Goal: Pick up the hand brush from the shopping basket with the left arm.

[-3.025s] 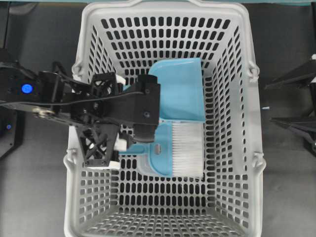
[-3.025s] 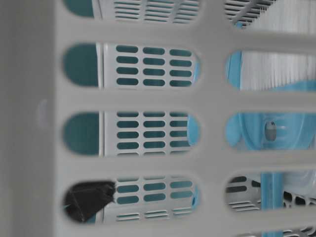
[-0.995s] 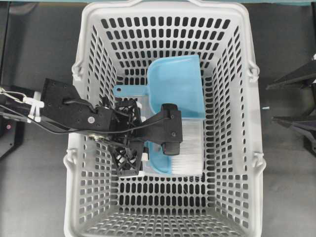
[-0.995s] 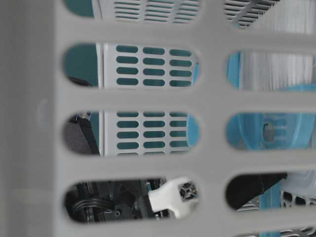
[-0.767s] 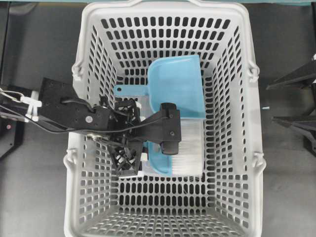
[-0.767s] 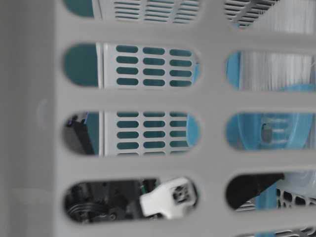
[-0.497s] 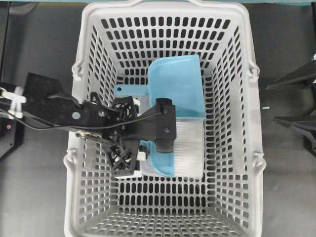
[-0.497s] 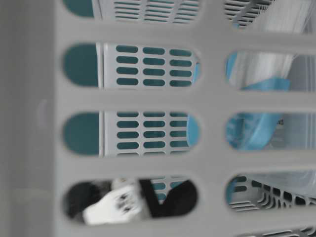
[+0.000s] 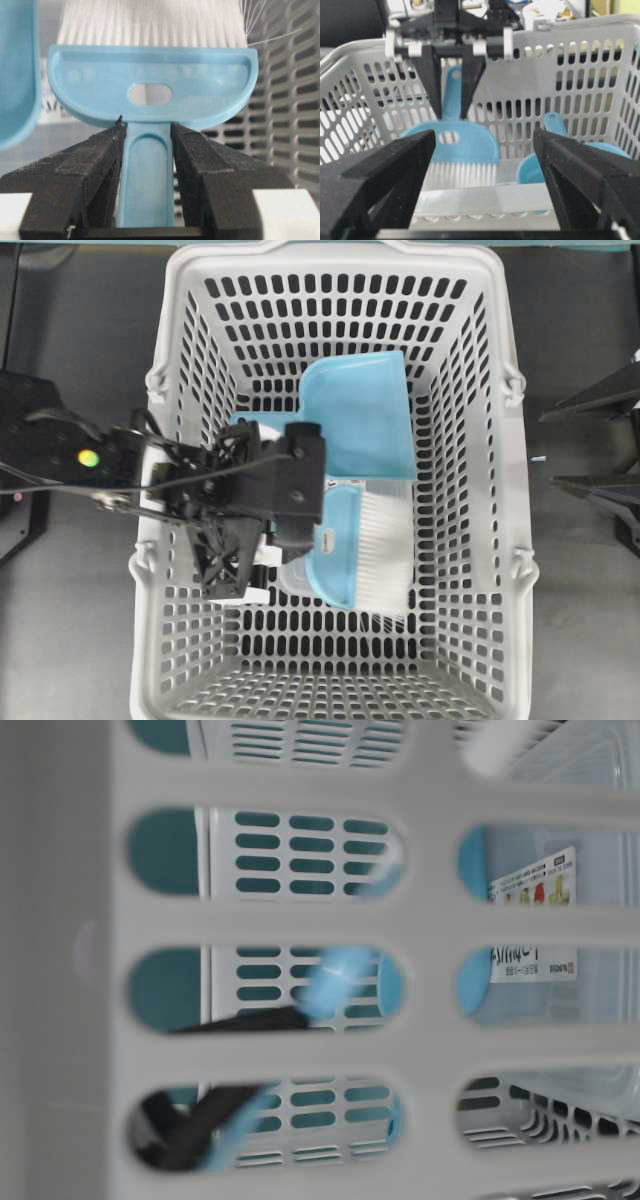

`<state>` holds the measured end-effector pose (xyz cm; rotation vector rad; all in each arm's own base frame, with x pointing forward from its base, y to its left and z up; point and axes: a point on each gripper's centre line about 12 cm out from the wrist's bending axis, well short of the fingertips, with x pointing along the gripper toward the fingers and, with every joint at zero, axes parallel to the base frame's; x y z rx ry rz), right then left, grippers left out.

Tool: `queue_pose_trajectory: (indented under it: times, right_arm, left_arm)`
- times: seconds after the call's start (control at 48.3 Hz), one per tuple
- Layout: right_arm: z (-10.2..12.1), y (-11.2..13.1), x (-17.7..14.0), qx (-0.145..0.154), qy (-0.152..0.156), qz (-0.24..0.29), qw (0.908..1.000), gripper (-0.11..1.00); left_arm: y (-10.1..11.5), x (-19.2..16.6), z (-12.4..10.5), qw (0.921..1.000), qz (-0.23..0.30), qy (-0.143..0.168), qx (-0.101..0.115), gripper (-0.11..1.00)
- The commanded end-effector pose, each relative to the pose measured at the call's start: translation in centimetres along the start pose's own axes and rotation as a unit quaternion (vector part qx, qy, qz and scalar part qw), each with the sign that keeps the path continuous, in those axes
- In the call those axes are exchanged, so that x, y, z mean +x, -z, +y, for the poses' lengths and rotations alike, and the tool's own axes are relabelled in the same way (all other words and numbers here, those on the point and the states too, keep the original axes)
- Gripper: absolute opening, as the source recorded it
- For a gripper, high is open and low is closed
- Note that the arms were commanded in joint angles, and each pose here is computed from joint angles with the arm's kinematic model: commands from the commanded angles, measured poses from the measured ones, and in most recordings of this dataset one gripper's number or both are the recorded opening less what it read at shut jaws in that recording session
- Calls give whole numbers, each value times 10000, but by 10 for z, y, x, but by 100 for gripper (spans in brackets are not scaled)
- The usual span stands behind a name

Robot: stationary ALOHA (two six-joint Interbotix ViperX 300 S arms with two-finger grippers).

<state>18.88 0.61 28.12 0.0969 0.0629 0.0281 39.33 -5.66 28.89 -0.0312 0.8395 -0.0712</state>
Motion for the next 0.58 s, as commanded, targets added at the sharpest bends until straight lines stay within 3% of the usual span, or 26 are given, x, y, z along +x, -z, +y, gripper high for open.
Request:
queue_pose_trajectory:
  times: [0.0, 0.332, 0.559]
  right_arm:
    - [0, -3, 1, 31, -2, -38, 10000, 76]
    - [0, -3, 1, 31, -1, -31, 10000, 76]
    - [0, -3, 1, 38, -2, -46, 10000, 76]
  left_arm:
    - [-20, -29, -2, 9980, -632, 74, 23, 31]
    - [-38, -72, -1, 9871, -1594, 166, -10, 31]
    - [-41, -87, -1, 9752, -2199, 244, -12, 31]
